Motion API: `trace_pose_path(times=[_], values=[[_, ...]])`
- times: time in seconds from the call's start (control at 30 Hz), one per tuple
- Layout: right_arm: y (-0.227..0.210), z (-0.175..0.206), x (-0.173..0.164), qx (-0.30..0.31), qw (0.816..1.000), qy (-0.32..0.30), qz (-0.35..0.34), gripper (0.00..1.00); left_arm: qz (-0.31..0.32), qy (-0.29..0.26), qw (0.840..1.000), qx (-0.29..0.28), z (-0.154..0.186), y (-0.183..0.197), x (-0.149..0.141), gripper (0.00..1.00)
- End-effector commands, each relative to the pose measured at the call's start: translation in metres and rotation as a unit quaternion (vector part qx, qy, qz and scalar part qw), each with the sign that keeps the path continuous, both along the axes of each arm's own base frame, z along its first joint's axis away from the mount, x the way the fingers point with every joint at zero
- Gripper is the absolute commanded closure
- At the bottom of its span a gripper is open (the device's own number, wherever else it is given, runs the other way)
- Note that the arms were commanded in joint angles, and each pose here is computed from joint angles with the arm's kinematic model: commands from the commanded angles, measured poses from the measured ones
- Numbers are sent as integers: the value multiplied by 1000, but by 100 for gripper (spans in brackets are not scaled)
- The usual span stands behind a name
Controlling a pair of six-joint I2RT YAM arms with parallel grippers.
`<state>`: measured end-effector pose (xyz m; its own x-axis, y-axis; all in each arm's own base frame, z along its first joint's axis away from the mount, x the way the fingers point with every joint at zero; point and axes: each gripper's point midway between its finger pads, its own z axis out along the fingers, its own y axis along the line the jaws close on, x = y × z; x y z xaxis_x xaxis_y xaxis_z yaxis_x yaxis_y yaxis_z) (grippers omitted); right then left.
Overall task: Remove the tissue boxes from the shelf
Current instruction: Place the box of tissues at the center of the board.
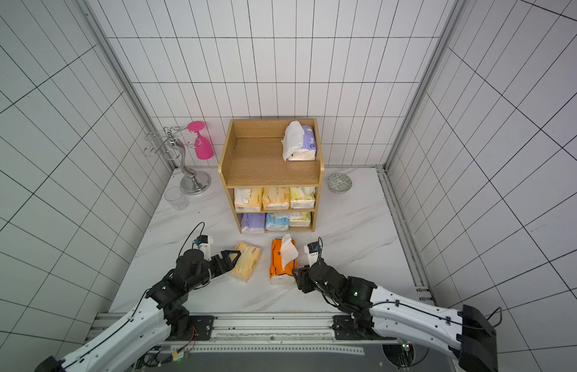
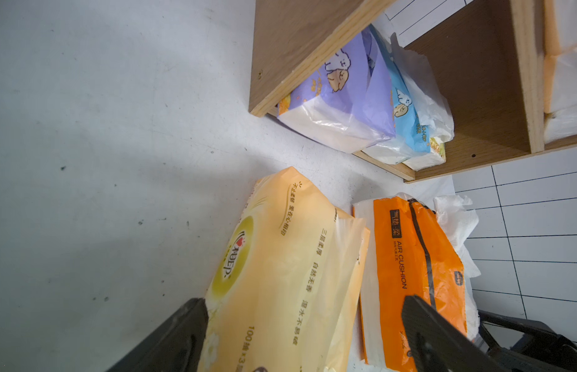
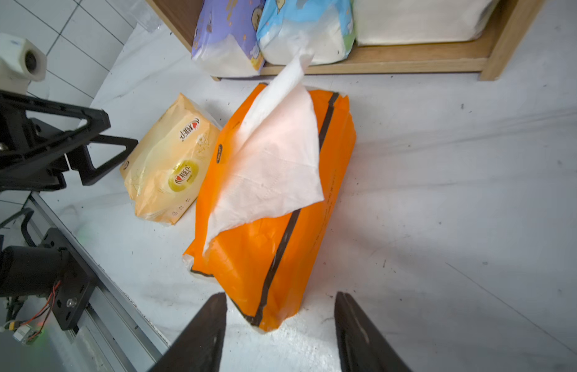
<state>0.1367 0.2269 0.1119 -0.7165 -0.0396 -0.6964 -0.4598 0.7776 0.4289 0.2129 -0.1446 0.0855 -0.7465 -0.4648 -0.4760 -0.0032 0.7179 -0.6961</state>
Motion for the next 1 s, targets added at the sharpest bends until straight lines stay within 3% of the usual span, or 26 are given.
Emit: trace_pose_path(times=[0.0,0.17,0.37,0.7,0.97], values=[[-22,2,13,7,999,8,-53,40,-5,-7,1000,-9,1,-3,0,2],[-25,-7,20,41,996,52,-60,41,-8,-2,1000,-9,-2,-4,-2,2],[-7,-12,28,30,997,63,-43,44,-7,1,1000,-10,-5,-5,-3,2],[63,-38,33,31,991,126,44,53,-21,12,1000,-11,-8,-11,-7,2],[99,-43,33,28,988,132,73,54,-30,14,999,-20,-5,-14,-12,2]])
